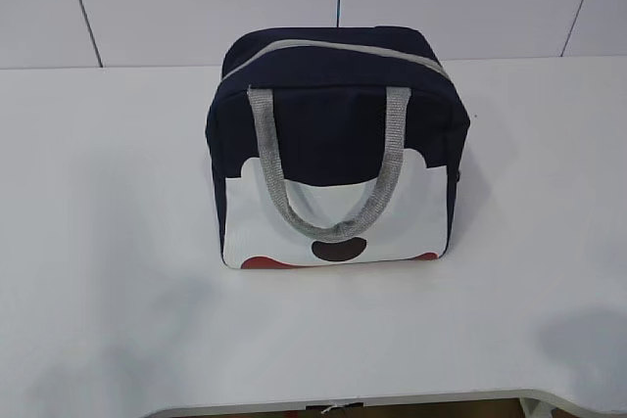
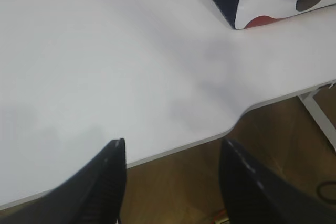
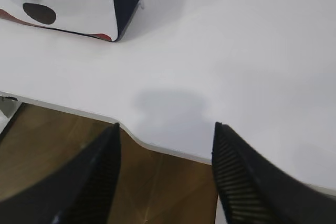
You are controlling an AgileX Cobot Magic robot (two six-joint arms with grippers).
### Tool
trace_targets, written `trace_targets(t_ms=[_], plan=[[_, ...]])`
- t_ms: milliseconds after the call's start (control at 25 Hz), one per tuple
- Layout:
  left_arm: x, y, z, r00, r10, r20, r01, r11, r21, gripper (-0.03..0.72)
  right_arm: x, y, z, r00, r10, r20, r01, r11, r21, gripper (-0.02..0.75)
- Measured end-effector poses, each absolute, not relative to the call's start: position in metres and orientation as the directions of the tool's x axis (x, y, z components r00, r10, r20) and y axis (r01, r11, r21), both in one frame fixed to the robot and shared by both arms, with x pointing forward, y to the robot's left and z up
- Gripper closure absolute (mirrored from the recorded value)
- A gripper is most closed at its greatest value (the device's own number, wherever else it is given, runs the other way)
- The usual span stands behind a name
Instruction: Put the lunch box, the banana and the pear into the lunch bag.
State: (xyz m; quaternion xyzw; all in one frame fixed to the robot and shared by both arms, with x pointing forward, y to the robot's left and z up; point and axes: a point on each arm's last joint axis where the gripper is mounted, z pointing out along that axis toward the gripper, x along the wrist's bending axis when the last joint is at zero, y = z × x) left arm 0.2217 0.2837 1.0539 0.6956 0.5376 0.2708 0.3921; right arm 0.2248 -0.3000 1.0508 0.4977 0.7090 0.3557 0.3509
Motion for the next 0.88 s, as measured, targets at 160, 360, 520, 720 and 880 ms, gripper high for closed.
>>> trace_targets(t_ms=[160, 360, 520, 720, 880], plan=[[0.222, 0.284, 1.0542, 0.272, 0.961, -0.041, 0.524, -0.112, 0.844, 0.27, 0.2257, -0.3008, 1.0482, -0.254, 0.955, -0.152, 0.467, 0.258, 0.846, 0.274], [0.2278, 0.2857, 1.0522, 0.252, 0.967, -0.026, 0.497, -0.107, 0.861, 0.27, 0.227, -0.3025, 1.0464, -0.241, 0.956, -0.169, 0.472, 0.268, 0.84, 0.274], [0.2306, 0.2852, 1.0505, 0.251, 0.967, -0.033, 0.487, -0.097, 0.868, 0.27, 0.2272, -0.303, 1.046, -0.238, 0.955, -0.175, 0.473, 0.271, 0.838, 0.274], [0.2308, 0.2851, 1.0502, 0.252, 0.967, -0.034, 0.487, -0.096, 0.868, 0.27, 0.2272, -0.303, 1.046, -0.238, 0.955, -0.175, 0.473, 0.271, 0.838, 0.275], [0.2308, 0.2851, 1.0502, 0.252, 0.967, -0.034, 0.487, -0.096, 0.868, 0.27, 0.2273, -0.3033, 1.046, -0.236, 0.955, -0.178, 0.473, 0.272, 0.838, 0.274]])
